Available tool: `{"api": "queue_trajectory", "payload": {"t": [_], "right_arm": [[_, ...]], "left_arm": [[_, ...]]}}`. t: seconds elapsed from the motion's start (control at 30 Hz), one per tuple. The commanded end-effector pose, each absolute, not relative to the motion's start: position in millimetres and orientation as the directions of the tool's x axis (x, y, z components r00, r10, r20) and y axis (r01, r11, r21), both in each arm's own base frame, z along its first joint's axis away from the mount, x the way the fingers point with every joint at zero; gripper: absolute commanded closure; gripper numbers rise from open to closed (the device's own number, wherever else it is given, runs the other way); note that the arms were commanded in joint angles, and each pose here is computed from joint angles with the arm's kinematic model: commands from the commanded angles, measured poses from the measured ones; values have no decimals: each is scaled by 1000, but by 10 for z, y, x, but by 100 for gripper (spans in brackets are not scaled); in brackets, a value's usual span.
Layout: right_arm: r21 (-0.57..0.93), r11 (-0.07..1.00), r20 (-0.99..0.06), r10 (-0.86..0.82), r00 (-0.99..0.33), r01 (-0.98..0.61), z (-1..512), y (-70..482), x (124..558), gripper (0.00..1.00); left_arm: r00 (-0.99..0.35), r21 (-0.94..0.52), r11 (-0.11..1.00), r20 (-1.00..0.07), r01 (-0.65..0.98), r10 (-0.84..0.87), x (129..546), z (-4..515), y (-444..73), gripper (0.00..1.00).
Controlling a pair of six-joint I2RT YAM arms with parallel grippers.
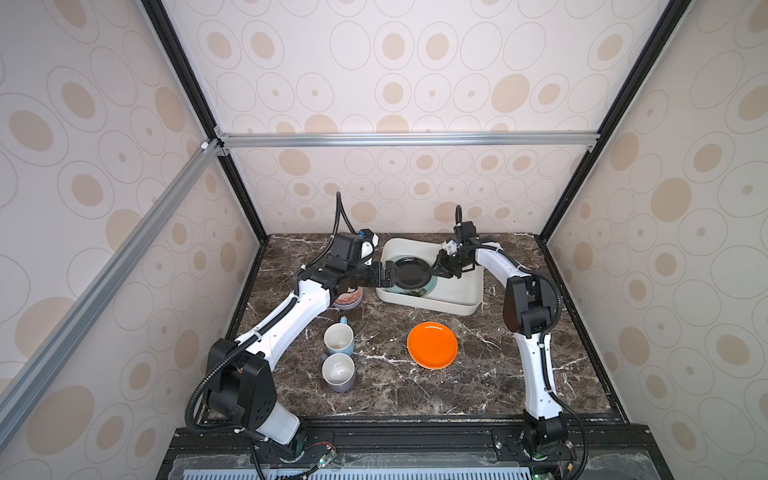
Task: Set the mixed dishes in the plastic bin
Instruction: 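Lift the black plate with the right gripper onto the mint-green plate in the bin, then release the black plate and move the right gripper to the orange plate's rim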
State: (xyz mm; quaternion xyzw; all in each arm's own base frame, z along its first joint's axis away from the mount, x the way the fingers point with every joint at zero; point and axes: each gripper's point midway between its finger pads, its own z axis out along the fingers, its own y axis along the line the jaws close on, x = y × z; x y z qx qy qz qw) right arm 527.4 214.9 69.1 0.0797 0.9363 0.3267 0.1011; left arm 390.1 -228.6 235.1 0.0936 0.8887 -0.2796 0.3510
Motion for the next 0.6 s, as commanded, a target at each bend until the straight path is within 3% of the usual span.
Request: {"api": "queue_trajectory", "payload": {"t": [0.0, 0.07, 0.3, 0.57], "right_arm": [[621, 781, -156, 203, -967, 64, 878, 2106, 5222, 64], [615, 787, -178, 197, -964, 47, 967, 2080, 5183, 55], [580, 814, -249, 162, -955, -14, 1475, 1953, 4764, 58], [461, 887, -237, 86, -968, -34, 1597, 1754, 3585, 59]], "left_arm": [[-717, -437, 815, -696, 381, -38, 3910, 2435, -2274, 1], [-716, -443, 811, -696, 382, -42, 3882, 2437, -2271, 1], [-709, -457, 803, -703, 383, -62, 3703, 2442, -2204, 1], [-714, -491, 785, -694, 377, -91, 3320, 2316, -2082, 1]]}}
